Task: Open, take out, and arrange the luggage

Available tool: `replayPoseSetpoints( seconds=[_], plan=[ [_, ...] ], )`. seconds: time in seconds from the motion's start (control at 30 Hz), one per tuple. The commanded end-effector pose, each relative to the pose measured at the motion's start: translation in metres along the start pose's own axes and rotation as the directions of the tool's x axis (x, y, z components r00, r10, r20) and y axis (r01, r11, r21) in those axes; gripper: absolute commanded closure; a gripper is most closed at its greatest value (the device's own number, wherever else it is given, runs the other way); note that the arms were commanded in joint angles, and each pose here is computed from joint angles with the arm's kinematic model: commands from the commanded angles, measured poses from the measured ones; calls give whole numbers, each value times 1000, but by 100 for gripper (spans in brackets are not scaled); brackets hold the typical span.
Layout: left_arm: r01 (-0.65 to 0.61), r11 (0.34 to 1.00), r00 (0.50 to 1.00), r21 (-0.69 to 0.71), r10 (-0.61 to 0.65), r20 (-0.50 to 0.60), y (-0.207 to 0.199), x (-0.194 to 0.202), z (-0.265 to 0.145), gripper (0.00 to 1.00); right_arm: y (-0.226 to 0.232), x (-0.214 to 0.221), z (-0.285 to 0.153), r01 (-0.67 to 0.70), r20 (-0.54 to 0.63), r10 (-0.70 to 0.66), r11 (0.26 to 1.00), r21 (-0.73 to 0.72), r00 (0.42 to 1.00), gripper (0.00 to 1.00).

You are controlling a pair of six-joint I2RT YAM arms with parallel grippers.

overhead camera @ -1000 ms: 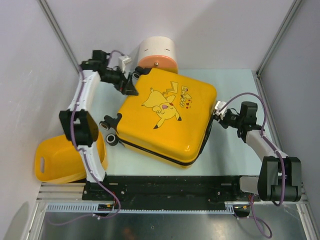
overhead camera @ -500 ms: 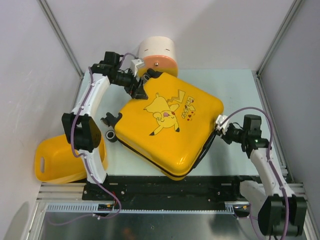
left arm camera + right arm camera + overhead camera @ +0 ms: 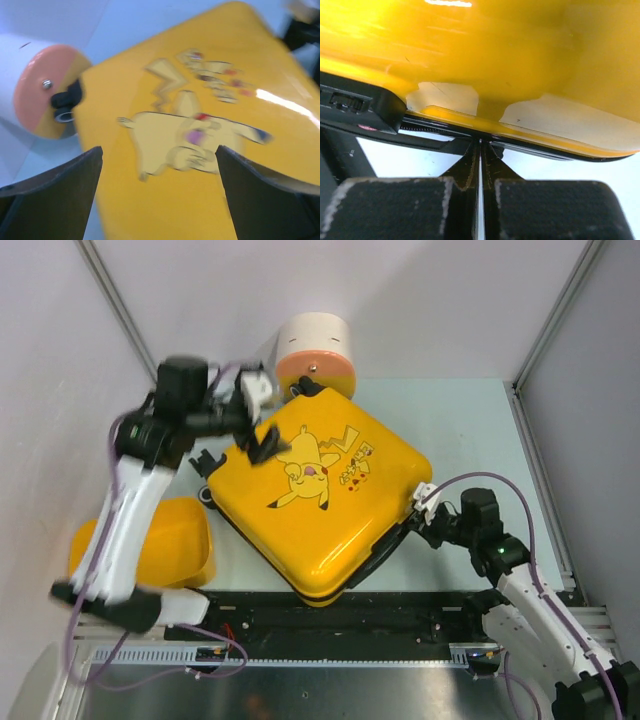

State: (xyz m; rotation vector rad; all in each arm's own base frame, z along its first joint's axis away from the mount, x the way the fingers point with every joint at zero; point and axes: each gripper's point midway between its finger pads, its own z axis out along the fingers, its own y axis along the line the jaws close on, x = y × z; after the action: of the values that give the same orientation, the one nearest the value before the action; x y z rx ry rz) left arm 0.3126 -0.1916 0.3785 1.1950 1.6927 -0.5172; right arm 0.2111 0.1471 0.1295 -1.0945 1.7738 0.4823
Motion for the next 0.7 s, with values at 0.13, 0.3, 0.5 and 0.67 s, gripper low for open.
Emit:
replayPoseSetpoints(
  seconds=[0.13, 0.3, 0.5, 0.67],
  plan=[
    [-128, 968, 989, 216, 111, 93, -185, 45, -5, 0, 35, -38, 16, -109, 111, 120, 989, -103, 987, 100],
    [-167, 940, 986, 298, 152, 72, -250, 63, 20, 0, 35, -35, 20, -148, 89, 156, 985, -87, 984, 100],
    [-258, 933, 965, 249, 235, 120, -307, 43, 54, 0, 29, -34, 21, -165, 84, 169, 985, -52, 982, 100],
    [-262, 936, 960, 234, 229, 159, -342, 41, 76, 0, 24, -34, 22, -178, 84, 179, 984, -21, 980, 100]
  ],
)
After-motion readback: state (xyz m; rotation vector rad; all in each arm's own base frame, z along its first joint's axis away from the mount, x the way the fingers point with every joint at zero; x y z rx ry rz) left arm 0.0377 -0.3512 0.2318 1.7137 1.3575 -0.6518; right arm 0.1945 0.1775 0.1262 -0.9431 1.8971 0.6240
